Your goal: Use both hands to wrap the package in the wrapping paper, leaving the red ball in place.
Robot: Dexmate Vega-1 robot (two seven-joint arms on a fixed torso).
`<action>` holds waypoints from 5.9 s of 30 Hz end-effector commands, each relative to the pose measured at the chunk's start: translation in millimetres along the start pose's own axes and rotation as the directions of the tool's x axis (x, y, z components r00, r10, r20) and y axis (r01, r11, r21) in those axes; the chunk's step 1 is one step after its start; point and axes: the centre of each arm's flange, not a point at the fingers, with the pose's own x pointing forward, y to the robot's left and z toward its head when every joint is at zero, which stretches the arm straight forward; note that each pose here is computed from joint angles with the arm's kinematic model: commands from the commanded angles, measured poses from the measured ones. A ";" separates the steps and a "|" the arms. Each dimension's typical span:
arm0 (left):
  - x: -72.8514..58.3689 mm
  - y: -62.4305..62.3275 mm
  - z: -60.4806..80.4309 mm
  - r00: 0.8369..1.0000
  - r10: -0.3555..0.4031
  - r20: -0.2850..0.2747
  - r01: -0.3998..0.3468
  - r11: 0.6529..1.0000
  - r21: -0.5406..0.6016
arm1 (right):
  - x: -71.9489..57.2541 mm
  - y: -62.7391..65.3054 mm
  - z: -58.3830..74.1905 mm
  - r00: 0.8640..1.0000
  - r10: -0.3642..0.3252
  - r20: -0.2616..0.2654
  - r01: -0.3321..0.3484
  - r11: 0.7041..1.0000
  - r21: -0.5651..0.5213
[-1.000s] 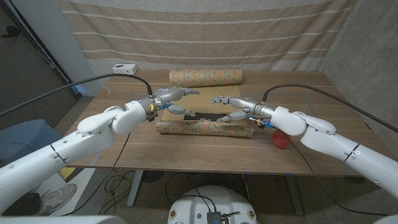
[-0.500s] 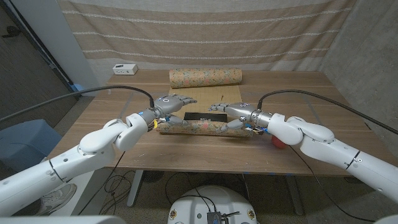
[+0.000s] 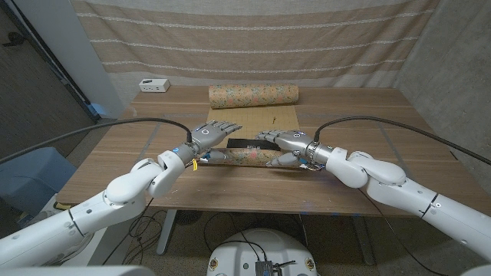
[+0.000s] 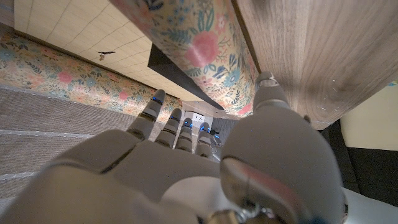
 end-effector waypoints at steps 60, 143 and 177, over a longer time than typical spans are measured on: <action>26.0 -17.1 4.4 0.996 -0.076 0.042 0.071 0.992 0.108 | 26.4 17.8 -28.7 0.996 0.080 -0.040 -0.080 0.997 0.005; 57.8 22.5 -63.7 0.991 0.048 0.121 0.040 0.771 -0.635 | 50.2 24.0 -105.3 0.879 0.422 0.220 -0.368 0.309 0.877; 52.1 18.1 -2.2 0.984 -0.063 0.166 0.073 0.996 -0.055 | 56.1 11.3 -94.0 0.921 0.361 0.148 -0.333 0.530 0.780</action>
